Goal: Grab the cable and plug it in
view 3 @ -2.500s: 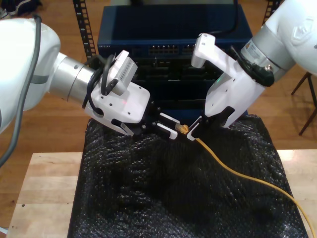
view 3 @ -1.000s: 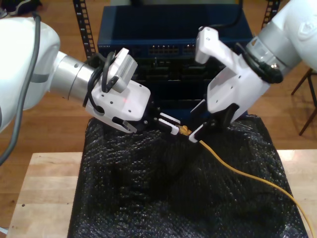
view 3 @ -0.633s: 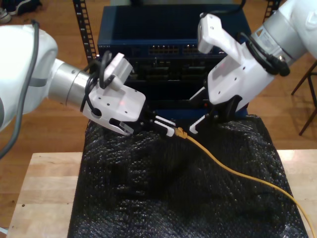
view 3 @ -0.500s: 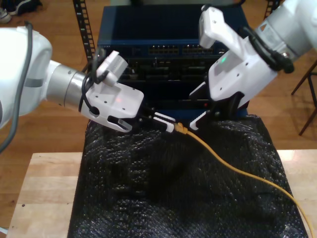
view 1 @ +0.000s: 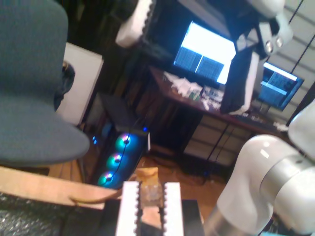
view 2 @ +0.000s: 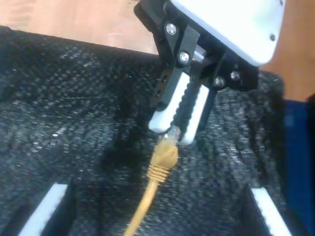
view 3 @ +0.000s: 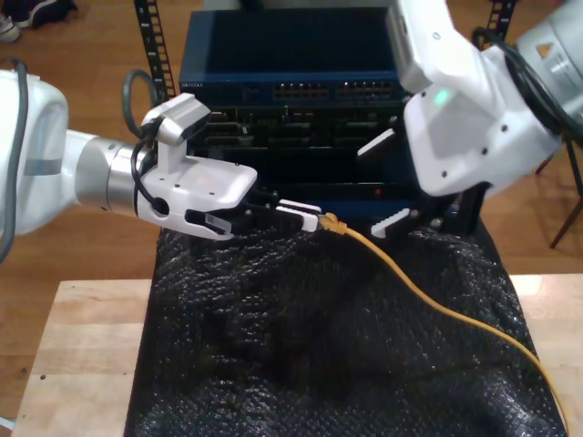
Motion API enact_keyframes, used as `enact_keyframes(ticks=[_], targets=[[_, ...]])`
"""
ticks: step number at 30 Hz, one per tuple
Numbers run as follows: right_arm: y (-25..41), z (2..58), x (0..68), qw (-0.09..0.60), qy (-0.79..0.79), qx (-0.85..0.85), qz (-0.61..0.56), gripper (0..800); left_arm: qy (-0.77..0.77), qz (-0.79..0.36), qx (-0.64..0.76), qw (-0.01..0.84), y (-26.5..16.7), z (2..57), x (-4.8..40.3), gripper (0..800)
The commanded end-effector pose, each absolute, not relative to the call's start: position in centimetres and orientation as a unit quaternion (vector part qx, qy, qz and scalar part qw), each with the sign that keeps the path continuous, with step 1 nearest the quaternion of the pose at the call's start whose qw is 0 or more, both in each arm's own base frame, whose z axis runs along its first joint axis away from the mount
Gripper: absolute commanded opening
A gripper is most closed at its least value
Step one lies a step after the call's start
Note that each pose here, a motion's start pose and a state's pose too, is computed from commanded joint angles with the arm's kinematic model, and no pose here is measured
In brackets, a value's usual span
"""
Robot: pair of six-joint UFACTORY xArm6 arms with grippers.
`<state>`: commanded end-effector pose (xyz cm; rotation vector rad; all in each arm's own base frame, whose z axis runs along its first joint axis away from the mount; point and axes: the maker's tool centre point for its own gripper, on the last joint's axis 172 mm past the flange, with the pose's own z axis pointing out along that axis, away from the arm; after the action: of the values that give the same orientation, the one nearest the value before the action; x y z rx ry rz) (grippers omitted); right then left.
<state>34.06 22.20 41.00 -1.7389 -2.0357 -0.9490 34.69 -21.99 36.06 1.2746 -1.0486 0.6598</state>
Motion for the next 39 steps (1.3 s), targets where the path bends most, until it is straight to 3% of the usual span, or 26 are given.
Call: enact_keyframes(ticks=[16, 39], targets=[[21.5, 43.2, 32.0, 0.086, -0.728, -0.557, -0.390, 771, -0.372, 0.284, 0.544, 0.696, -20.9, 37.7, 35.4, 7], [26.2, 41.9, 31.5, 0.055, -0.757, -0.491, -0.427, 757, -0.313, 0.242, 0.487, 0.779, -20.4, 39.6, 33.7, 6]])
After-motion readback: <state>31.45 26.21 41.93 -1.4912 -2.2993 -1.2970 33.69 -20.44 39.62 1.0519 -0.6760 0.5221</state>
